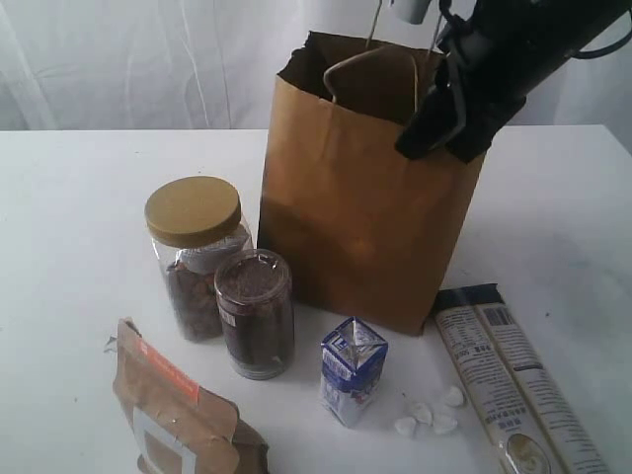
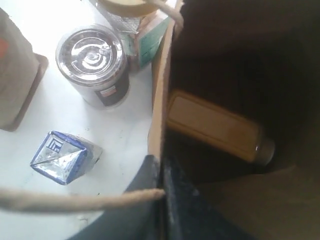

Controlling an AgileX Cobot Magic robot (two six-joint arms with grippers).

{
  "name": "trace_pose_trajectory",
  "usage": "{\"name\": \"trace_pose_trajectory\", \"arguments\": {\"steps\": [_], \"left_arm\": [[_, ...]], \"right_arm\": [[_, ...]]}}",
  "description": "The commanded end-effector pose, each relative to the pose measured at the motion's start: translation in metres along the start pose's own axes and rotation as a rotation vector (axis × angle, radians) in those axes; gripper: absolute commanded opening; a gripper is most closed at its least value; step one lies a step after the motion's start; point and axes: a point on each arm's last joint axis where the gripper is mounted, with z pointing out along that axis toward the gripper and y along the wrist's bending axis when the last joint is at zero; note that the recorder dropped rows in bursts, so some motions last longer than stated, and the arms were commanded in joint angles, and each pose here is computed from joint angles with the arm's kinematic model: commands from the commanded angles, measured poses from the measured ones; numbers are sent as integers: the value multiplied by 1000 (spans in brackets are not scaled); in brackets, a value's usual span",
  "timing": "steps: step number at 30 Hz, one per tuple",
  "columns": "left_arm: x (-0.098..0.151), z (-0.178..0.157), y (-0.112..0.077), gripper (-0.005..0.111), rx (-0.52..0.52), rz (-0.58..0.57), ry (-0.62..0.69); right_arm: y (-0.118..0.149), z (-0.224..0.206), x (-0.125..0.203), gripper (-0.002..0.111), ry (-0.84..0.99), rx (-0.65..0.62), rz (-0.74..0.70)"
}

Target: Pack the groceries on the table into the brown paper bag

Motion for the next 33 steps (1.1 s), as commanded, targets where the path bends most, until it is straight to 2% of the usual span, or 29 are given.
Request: {"name": "trace_pose_trajectory", "arguments": {"steps": [1, 4, 7, 10, 11, 14, 21, 24, 26, 30, 33], "left_arm": [[1, 0, -1, 0, 7, -10, -5], [1, 0, -1, 0, 7, -10, -5], [1, 0, -1, 0, 7, -10, -3], [1, 0, -1, 0, 5, -2, -3], [1, 0, 0, 0, 4, 1, -3], [1, 0, 0, 0, 4, 1, -3], [-2, 0, -1, 0, 9, -30, -34], [-12, -1, -3, 0, 44, -217, -142], [-20, -2, -2, 0, 59, -306, -228], [-31, -5, 1, 0, 47, -319, -361], [-37, -8, 3, 0, 37, -321, -438]], "right_arm": [[3, -4, -1, 0, -8, -5, 24], [3, -4, -1, 2, -8, -5, 51], [3, -4, -1, 17, -8, -6, 91], [3, -4, -1, 42, -8, -6, 130], [3, -4, -1, 54, -8, -6, 132], [3, -4, -1, 72, -8, -6, 152], [5, -8, -2, 74, -10, 5, 166], [7, -23, -7, 74, -26, 50, 137], [9, -38, -12, 74, -52, 114, 107], [13, -73, -19, 74, -81, 282, 60], [19, -100, -15, 69, -60, 416, 117]]}}
